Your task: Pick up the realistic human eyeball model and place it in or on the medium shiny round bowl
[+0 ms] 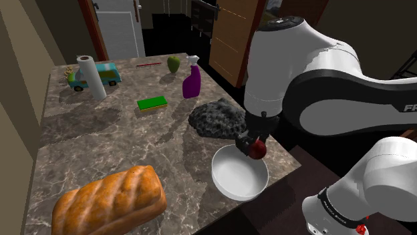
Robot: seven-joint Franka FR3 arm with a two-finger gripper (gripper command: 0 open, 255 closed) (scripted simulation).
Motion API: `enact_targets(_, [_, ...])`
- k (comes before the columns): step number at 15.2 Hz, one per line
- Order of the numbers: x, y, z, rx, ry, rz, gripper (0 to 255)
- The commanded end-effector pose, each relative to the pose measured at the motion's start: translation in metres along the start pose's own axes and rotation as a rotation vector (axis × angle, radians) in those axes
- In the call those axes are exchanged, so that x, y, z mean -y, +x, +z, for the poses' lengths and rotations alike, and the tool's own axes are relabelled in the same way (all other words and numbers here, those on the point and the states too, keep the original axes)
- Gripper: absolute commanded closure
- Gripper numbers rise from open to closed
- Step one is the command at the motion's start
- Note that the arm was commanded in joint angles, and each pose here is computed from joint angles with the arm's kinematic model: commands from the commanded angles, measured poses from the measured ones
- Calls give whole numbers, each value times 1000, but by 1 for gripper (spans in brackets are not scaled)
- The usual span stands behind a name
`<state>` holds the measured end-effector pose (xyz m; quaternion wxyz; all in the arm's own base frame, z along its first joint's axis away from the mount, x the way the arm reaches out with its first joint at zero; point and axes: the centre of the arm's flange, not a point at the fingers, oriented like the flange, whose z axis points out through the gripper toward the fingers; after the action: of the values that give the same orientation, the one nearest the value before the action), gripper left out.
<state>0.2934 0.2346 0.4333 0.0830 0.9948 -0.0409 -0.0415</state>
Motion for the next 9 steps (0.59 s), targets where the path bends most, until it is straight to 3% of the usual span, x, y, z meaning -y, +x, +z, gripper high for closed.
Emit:
enact_targets(1, [24,2,-6,1,1,1,255])
enact_targets(9, [31,5,35,1,2,1,255])
